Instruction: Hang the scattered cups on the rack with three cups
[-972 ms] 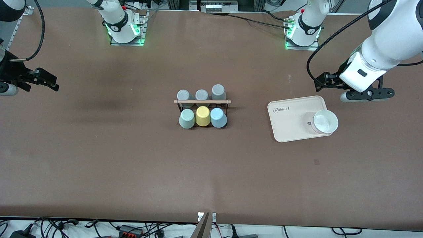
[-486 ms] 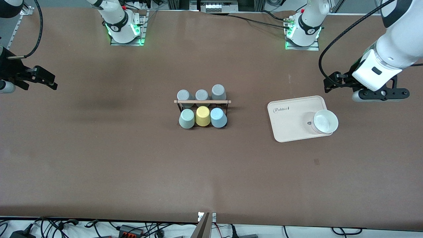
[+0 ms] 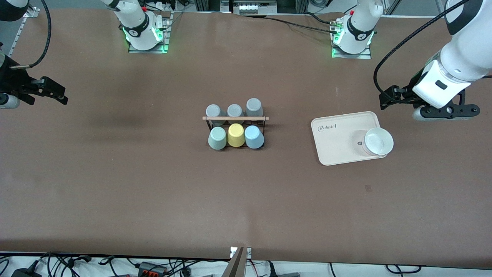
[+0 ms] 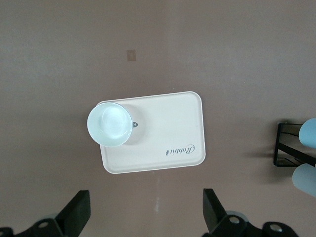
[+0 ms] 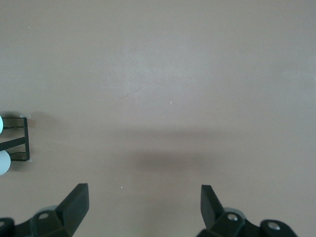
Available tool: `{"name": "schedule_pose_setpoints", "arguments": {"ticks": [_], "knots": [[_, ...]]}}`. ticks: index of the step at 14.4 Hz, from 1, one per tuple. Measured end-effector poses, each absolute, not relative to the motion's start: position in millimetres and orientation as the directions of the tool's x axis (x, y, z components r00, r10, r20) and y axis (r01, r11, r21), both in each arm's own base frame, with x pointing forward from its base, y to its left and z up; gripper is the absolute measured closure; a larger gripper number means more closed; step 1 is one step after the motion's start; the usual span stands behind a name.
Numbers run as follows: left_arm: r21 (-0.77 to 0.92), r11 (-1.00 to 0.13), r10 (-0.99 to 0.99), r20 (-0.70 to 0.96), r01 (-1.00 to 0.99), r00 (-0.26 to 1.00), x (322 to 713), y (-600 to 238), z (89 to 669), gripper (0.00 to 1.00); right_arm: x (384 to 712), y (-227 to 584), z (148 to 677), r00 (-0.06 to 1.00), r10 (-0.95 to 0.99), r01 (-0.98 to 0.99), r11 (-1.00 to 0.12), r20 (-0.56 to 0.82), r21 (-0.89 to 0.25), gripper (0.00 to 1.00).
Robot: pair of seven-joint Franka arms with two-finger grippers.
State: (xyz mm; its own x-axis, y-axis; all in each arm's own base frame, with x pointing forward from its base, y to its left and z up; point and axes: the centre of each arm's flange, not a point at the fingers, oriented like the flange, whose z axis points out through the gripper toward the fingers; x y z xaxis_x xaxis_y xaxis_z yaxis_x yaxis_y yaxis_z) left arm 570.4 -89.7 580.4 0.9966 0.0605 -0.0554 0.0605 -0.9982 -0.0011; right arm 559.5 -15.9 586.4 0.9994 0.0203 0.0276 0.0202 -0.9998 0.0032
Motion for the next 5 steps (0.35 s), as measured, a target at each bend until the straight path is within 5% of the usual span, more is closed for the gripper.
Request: {"name": "schedule_pose_setpoints", "arguments": {"ticks": [5], "knots": [[-0.001,-0.998,0.06,-0.055,0.06,0.997,570.5,-89.8,580.4,0.0,558.1,-15.7,584.7,1.0,0.02,0.02,-1.0,0.014,0.003,0.0]]}}
